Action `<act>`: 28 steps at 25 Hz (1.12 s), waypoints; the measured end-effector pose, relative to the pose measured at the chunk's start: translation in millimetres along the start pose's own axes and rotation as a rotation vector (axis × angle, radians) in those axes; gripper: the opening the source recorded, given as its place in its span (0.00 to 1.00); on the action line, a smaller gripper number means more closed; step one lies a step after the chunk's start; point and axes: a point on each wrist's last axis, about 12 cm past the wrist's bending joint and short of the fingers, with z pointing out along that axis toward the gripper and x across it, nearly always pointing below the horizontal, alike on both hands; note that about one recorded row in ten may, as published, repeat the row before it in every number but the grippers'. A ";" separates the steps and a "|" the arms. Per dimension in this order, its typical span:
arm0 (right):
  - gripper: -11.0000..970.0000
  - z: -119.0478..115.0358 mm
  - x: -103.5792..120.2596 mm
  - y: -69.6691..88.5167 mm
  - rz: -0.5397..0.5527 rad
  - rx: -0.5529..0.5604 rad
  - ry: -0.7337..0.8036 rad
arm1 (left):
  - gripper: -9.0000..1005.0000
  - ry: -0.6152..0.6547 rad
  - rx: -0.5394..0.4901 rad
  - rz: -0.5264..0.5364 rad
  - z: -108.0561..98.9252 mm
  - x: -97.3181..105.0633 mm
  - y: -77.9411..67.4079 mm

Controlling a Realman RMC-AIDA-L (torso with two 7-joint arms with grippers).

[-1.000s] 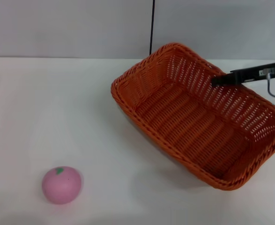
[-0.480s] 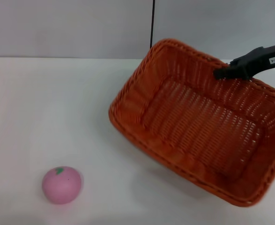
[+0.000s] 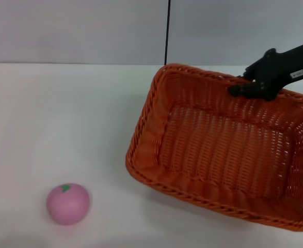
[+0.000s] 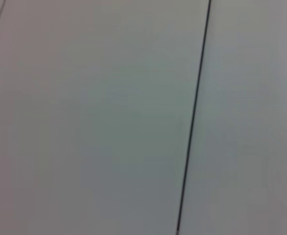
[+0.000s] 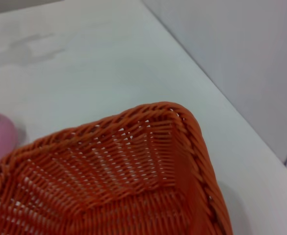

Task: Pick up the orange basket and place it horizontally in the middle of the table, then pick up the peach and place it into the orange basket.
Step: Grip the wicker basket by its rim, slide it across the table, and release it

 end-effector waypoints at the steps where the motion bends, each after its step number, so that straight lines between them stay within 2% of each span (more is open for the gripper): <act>1: 0.17 2.6 -1.4 1.0 -0.029 0.002 -0.004 | 0.78 0.004 0.006 -0.003 -2.1 0.2 -1.1; 7: 0.17 18.8 -8.5 1.9 -0.216 0.045 0.021 | 0.78 0.014 0.047 -0.022 -9.0 0.5 -7.6; 12: 0.17 28.3 -11.4 1.2 -0.322 0.056 0.046 | 0.78 0.015 0.080 -0.033 -11.0 0.6 -12.4; 22: 0.17 40.9 -13.0 2.5 -0.457 0.041 0.028 | 0.78 0.016 0.100 -0.049 -11.7 1.1 -16.7; 28: 0.18 39.9 -11.5 1.6 -0.485 0.049 0.014 | 0.78 0.013 0.112 -0.062 -10.3 1.8 -20.5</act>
